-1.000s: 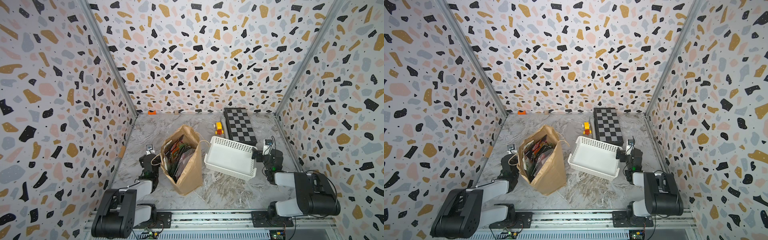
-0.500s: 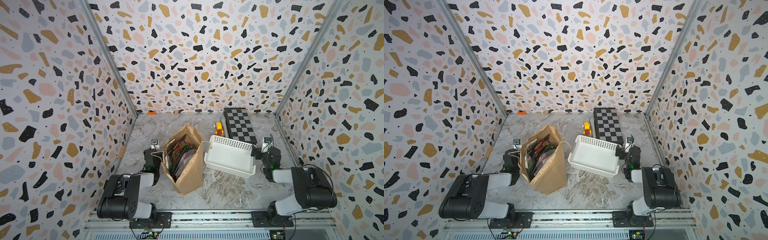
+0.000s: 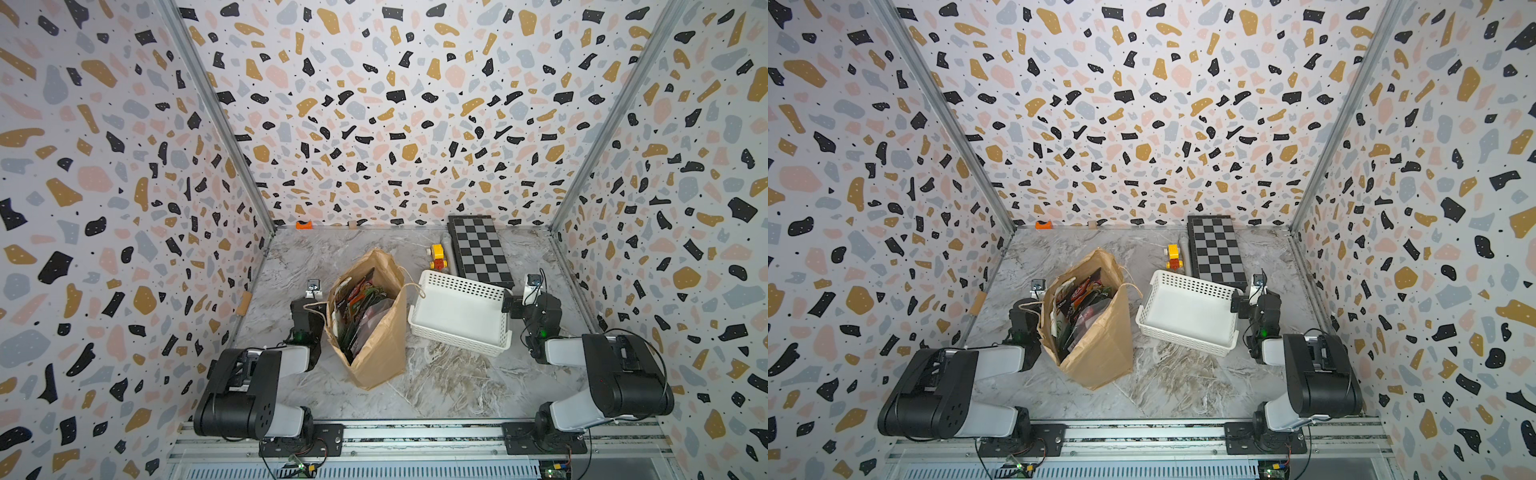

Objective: Place the condiment packets inside the bag
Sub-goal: Reset both arms

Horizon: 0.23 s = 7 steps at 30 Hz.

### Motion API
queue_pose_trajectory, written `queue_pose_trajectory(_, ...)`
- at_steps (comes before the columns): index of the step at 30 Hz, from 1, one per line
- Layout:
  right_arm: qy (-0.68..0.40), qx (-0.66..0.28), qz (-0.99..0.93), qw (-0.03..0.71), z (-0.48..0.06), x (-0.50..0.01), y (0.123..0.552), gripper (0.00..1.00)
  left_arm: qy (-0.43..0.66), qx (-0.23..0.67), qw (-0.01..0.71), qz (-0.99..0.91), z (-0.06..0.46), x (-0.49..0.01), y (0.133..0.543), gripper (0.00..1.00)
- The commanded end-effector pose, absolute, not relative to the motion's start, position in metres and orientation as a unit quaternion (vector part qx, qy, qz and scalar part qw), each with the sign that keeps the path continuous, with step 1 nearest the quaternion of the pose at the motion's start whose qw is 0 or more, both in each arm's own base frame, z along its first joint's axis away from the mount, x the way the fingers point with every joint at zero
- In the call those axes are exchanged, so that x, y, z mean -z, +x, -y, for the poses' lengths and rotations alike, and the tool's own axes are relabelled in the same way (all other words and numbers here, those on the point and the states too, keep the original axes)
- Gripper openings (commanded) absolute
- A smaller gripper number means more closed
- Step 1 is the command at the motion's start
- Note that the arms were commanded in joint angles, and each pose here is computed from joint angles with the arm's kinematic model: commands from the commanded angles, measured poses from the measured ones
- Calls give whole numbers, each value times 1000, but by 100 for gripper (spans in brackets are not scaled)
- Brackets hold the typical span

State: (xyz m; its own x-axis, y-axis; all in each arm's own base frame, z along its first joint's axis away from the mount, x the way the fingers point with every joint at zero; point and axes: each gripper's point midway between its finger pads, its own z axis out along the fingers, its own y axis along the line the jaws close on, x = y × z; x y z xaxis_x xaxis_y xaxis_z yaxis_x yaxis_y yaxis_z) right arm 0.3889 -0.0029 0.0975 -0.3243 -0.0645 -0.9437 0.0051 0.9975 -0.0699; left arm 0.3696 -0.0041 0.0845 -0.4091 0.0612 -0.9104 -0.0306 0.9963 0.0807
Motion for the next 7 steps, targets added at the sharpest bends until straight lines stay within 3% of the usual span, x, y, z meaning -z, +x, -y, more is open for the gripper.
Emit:
queue_pose_trajectory(1, -31, 43, -832, 552, 2, -82, 385, 100, 25, -32, 557, -830, 13, -95, 378, 100)
queue_pose_trajectory(7, -31, 43, -832, 553, 2, -83, 385, 100, 24, -34, 561, -827, 12, -98, 375, 100)
